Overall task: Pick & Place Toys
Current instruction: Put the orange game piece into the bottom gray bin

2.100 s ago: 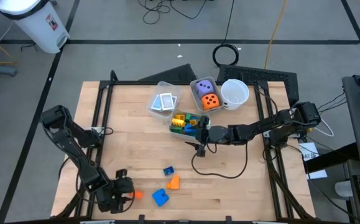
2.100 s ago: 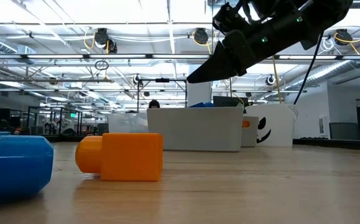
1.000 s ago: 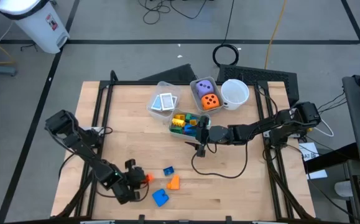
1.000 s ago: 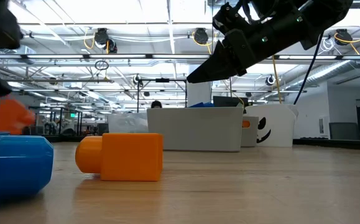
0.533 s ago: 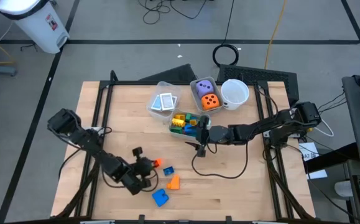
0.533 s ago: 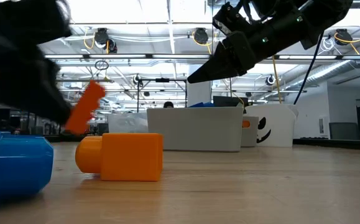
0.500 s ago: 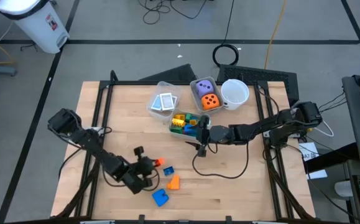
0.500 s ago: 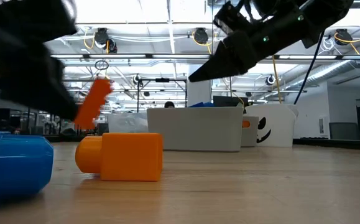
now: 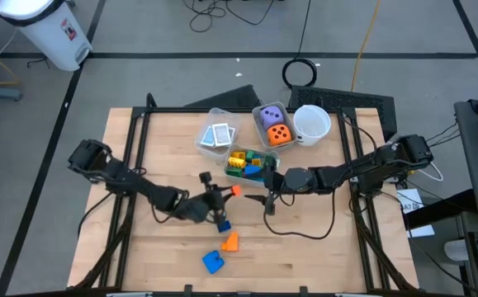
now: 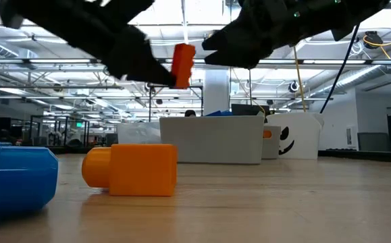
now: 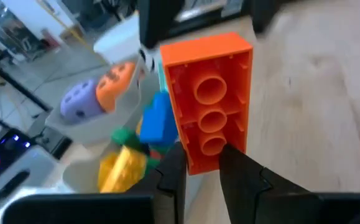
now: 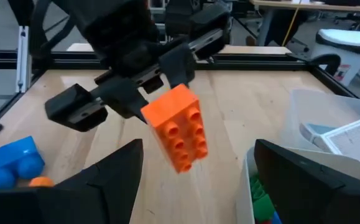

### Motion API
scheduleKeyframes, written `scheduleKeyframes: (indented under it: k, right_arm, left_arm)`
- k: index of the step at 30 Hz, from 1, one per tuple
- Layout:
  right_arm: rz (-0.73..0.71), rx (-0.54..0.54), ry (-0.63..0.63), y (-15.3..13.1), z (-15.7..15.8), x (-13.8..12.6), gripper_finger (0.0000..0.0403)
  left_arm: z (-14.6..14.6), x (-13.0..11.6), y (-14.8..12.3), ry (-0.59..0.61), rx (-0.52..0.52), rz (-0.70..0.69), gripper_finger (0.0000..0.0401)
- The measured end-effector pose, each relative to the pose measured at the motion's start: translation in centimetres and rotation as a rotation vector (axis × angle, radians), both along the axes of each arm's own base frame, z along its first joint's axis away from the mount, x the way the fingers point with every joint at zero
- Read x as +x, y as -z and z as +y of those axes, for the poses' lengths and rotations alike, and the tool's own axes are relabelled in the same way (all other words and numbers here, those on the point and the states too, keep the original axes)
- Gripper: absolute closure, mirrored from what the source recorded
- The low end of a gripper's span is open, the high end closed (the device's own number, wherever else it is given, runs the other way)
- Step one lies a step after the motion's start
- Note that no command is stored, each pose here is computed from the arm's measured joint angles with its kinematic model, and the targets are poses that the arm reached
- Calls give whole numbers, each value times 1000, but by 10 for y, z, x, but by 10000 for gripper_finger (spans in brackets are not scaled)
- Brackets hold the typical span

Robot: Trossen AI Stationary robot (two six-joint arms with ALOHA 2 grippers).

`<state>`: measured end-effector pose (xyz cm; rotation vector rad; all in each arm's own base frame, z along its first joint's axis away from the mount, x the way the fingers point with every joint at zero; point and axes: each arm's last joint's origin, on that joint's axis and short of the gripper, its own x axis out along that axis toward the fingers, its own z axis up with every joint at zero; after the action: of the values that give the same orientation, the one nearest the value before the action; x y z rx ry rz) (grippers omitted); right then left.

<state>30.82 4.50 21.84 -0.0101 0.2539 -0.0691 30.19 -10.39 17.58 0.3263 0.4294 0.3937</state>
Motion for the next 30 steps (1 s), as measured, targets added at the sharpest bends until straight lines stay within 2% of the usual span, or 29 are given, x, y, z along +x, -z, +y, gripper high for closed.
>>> scheduleKeyframes:
  k: [6,18,21,25,30]
  right_arm:
    - [-11,8,2,0,1,1,121]
    - [-169,-12,-1,10,3,19,122]
    - [-178,-51,67,14,2,21,126]
    - [-180,-76,139,14,0,21,157]
    - [-185,-42,142,14,1,21,239]
  left_arm:
    - [14,12,-10,75,-25,-70,325]
    - [25,16,-13,38,-51,-113,326]
    - [27,16,-13,31,-57,-116,322]
    - [27,16,-13,24,-62,-121,324]
    - [29,17,-13,0,-125,-152,301]
